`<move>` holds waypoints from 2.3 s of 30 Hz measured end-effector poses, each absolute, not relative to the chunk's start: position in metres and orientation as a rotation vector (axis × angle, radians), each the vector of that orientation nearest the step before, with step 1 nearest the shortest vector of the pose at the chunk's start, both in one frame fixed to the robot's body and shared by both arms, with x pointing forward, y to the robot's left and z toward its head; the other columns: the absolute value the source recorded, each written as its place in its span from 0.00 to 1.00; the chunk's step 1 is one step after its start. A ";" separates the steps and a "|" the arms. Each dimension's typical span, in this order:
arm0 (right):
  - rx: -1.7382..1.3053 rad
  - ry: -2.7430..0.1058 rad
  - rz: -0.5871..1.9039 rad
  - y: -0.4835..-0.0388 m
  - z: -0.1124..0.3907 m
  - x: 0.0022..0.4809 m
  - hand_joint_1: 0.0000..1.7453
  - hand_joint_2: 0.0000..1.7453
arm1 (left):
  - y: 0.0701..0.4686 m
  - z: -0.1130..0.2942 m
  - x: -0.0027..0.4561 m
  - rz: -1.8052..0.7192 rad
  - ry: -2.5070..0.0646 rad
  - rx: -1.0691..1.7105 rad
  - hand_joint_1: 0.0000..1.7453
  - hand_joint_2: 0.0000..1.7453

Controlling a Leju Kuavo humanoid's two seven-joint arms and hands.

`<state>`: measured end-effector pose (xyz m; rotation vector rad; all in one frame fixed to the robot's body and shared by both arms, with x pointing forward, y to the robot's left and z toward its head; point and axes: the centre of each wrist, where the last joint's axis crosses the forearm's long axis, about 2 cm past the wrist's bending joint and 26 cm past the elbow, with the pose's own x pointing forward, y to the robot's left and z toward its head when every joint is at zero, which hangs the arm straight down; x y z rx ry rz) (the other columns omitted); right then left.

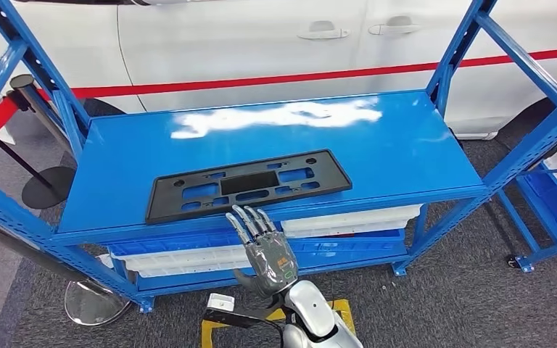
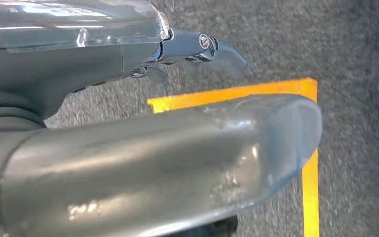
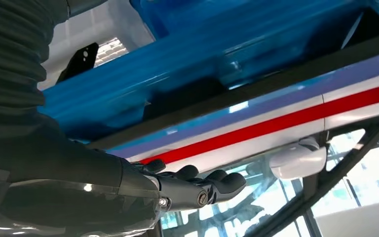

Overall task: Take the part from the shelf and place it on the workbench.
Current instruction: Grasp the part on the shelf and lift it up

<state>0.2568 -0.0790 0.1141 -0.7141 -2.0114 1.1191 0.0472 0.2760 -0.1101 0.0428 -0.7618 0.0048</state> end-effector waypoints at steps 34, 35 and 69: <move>-0.765 -1.941 1.118 -0.074 0.128 0.290 0.00 1.00 | 0.293 -0.111 0.044 0.016 -0.738 0.060 0.00 0.00; -0.764 -1.939 1.119 -0.074 0.127 0.290 0.00 1.00 | 0.293 -0.111 0.045 0.016 -0.738 0.060 0.00 0.00; -1.092 -1.631 1.329 -0.075 0.140 0.348 1.00 1.00 | 0.304 -0.110 0.048 0.003 -0.753 0.056 0.00 0.00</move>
